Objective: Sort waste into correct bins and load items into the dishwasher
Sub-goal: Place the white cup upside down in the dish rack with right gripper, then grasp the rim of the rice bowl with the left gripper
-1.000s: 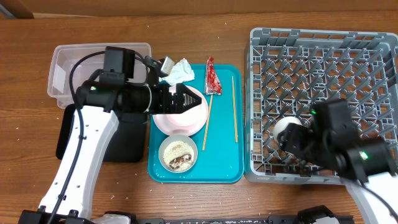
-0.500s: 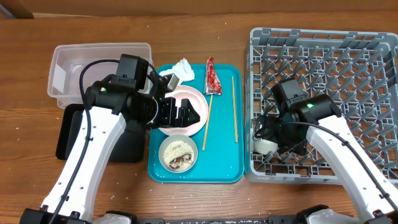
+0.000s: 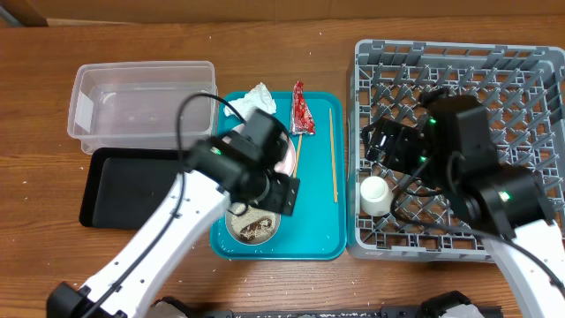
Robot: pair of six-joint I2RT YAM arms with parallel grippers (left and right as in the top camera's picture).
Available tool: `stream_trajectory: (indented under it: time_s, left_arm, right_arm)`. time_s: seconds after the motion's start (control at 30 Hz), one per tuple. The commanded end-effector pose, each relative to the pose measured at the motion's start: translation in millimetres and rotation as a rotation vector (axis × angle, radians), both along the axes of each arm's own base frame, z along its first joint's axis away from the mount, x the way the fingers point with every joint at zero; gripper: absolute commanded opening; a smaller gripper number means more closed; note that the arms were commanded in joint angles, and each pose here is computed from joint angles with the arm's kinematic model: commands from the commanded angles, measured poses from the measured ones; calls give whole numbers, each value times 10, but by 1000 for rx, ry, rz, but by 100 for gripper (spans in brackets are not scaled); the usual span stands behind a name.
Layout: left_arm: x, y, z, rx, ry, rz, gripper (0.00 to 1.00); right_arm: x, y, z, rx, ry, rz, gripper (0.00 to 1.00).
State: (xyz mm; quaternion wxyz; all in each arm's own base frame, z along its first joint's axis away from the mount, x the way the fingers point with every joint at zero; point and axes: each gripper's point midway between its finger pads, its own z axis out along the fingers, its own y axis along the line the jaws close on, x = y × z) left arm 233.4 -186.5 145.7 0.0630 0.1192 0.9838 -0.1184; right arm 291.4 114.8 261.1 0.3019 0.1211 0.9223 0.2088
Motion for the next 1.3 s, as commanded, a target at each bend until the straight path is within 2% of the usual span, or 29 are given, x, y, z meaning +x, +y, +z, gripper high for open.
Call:
stream_trajectory:
  time_s: [0.0, 0.17, 0.53, 0.7, 0.77, 0.9, 1.03, 1.1, 1.13, 1.27]
  left_arm:
    - [-91, 154, -331, 156, -28, 97, 76]
    - [-129, 114, -764, 159, -29, 126, 57]
    - [-16, -19, -1254, 198, -3, 60, 50]
    - [-21, -2, -1378, 224, 19, 59, 31]
    - [-23, -1, -1375, 224, 19, 59, 17]
    - [-46, 9, -1327, 222, 28, 73, 18]
    - [-21, -11, -1230, 205, 11, 88, 43]
    - [-7, -15, -1221, 202, 3, 88, 50]
    - [-4, -8, -1223, 206, 1, 89, 47]
    - [10, 24, -1258, 231, -5, 89, 26]
  right_arm:
    - [-15, 13, 192, 23, -62, 5, 97]
    - [-25, 10, 152, 18, -45, 5, 97]
    - [-46, 3, 82, 8, -13, 5, 97]
    - [-60, -2, 69, 5, -6, 5, 97]
    - [-58, -1, 70, 5, -6, 5, 97]
    - [-60, -1, 69, 5, -5, 5, 97]
    - [-65, -3, 64, 4, -3, 5, 97]
    - [-64, -3, 64, 4, -3, 5, 97]
    - [-65, -3, 64, 4, -2, 5, 97]
    - [-66, -3, 63, 4, -2, 5, 97]
